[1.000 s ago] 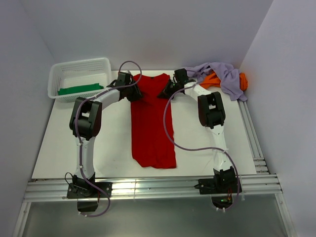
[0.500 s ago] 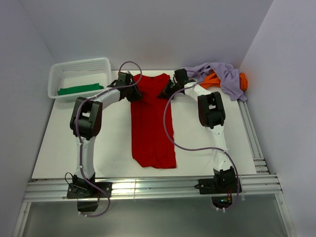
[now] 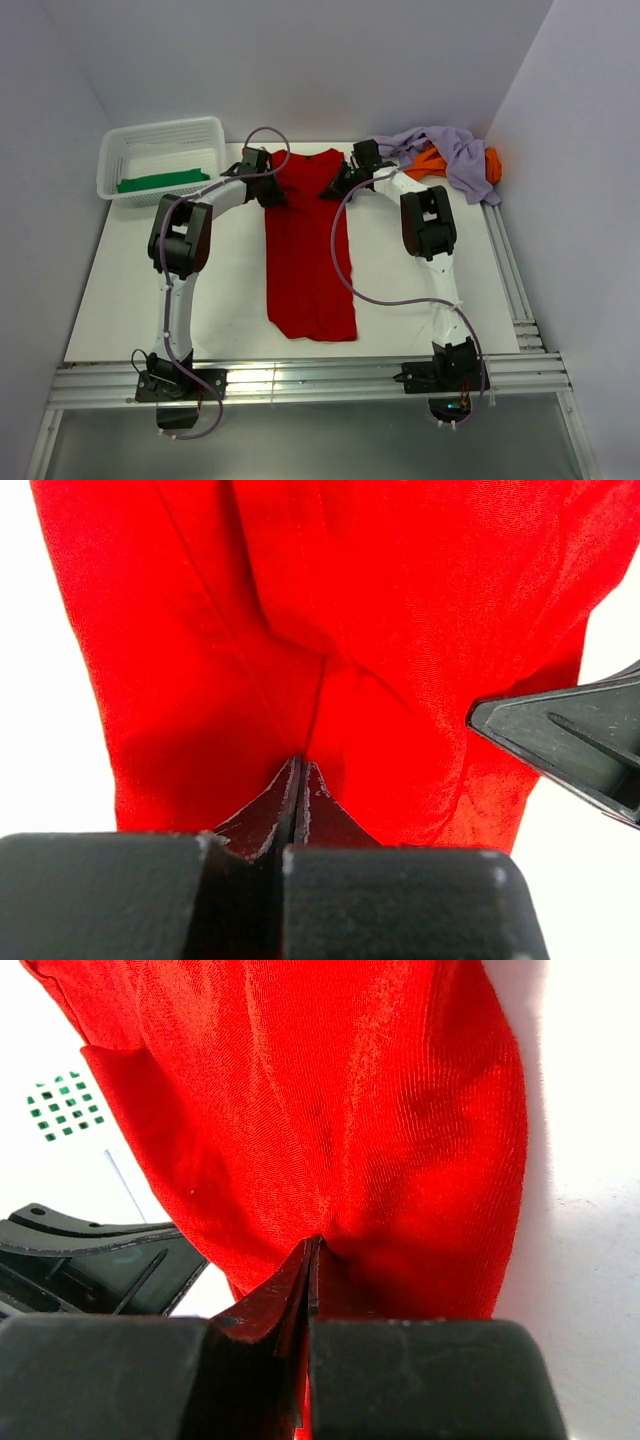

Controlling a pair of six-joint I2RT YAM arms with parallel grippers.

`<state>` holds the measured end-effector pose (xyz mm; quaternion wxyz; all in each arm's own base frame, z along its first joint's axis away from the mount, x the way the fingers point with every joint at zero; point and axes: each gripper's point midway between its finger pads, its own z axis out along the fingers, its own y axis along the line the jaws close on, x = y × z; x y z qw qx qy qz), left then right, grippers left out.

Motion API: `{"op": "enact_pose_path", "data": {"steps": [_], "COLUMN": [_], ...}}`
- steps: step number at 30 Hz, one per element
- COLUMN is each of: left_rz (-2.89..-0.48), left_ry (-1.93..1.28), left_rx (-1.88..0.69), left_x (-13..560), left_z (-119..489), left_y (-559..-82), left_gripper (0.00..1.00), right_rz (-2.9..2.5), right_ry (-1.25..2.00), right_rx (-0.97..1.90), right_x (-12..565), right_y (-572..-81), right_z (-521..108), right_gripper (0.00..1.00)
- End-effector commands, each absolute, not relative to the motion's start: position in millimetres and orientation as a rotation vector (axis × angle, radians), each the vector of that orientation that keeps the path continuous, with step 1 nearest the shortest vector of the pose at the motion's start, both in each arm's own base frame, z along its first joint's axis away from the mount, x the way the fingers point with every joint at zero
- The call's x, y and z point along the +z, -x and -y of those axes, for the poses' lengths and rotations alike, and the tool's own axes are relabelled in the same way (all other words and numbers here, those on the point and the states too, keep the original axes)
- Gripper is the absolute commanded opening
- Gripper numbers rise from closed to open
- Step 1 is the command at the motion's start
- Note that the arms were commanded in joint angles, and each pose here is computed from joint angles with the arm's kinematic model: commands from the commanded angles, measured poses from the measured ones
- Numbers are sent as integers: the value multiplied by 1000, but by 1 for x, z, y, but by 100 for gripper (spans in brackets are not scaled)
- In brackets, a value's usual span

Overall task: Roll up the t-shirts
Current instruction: Fold the tshirt

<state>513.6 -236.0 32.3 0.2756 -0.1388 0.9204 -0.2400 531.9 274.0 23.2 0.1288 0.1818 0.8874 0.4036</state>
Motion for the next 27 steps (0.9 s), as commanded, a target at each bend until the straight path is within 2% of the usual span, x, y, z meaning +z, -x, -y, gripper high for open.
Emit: {"op": "enact_pose_path", "data": {"steps": [1,16,25,27], "left_rz": [-2418,-2389,-2449,-2444], "left_ry": [350,423,491,513], "left_rx": [-623,-552,-534,-489], "left_x": [61,88,72,68], "left_z": [235,225,230,224], "left_y": [-521,-492,-468,-467], "left_gripper": [0,0,1,4], "right_rz": [-2573,-2580,-2579,-2580], "right_ry": [-529,-540,-546,-547], "right_rx": [1162,1146,1147,1151], "right_x": [26,26,26,27], "right_y": [-533,-533,-533,-532], "right_z": [-274,-272,-273,-273], "right_gripper": [0,0,0,0]}}
